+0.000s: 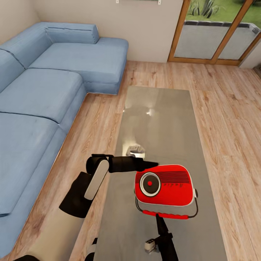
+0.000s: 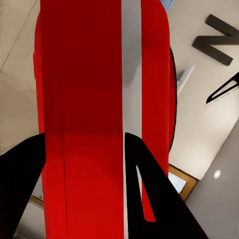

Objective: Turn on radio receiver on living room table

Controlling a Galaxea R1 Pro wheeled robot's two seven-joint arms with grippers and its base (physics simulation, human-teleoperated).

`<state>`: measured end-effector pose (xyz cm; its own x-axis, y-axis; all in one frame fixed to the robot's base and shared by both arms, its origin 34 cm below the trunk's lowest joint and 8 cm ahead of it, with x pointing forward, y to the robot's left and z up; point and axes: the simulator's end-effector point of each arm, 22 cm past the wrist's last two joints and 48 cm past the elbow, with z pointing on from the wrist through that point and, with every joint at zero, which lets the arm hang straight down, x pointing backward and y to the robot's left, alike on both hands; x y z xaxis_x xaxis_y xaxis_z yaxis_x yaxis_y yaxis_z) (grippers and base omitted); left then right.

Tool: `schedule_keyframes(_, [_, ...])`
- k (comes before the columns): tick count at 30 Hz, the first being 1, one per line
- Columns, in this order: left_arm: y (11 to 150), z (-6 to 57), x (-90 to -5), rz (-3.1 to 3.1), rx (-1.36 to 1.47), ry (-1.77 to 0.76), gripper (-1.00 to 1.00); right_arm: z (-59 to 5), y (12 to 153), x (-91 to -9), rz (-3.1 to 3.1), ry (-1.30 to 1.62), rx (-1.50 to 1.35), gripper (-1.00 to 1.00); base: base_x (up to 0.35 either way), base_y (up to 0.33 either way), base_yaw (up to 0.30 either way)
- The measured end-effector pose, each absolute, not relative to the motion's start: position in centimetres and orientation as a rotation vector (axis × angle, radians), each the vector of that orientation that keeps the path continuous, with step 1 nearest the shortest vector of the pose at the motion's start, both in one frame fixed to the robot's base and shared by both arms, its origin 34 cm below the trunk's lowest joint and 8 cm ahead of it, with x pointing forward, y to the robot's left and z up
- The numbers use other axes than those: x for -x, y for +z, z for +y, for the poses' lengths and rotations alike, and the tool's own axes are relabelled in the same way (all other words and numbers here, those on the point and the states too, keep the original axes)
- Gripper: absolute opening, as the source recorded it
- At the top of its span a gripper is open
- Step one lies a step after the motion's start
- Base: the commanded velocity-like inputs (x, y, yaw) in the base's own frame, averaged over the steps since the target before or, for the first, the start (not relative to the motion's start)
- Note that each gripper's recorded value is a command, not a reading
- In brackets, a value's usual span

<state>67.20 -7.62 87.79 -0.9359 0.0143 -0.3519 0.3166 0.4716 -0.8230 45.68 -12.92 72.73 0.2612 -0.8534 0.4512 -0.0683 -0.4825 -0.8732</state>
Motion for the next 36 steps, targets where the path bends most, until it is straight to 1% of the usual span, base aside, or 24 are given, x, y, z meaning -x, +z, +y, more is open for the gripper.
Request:
schedule_keyframes(5, [87.1, -7.2, -66.8, 2.447, -0.312, -1.42, 1.0, -13.2, 72.7, -45.9, 0.855, -1.306, 1.77, -1.0, 0.0, 0.0, 0.0])
schedule_keyframes(8, [85.4, -6.0, -66.5, 2.499, -0.335, -1.341, 1.0, -13.5, 72.6, -46.0, 0.863, -1.314, 1.769, -1.0, 0.0, 0.0, 0.0])
schedule_keyframes(11, [81.7, -2.7, -66.3, 2.606, -0.329, -1.198, 1.0, -13.6, 72.6, -46.1, 0.865, -1.316, 1.77, -1.0, 0.0, 0.0, 0.0])
schedule_keyframes(14, [78.8, 0.2, -65.4, 2.687, -0.315, -1.113, 1.0, -13.6, 72.6, -46.1, 0.867, -1.314, 1.768, -1.0, 0.0, 0.0, 0.0])
schedule_keyframes(18, [78.2, 1.2, -65.0, 2.706, -0.312, -1.09, 1.0, -13.6, 72.6, -46.1, 0.872, -1.312, 1.764, -1.0, 0.0, 0.0, 0.0])
schedule_keyframes(25, [78.2, 0.7, -64.4, 2.707, -0.332, -1.107, 1.0, -13.7, 72.6, -46.3, 0.886, -1.319, 1.758, -1.0, 0.0, 0.0, 0.0])
schedule_keyframes(31, [79.9, -2.8, -62.1, 2.675, -0.444, -1.209, 1.0, -13.6, 72.6, -46.3, 0.889, -1.319, 1.756, -1.0, 0.0, 0.0, 0.0])
schedule_keyframes(36, [81.1, -3.7, -62.0, 2.644, -0.46, -1.245, 1.0, -13.6, 72.6, -46.3, 0.888, -1.318, 1.756, -1.0, 0.0, 0.0, 0.0])
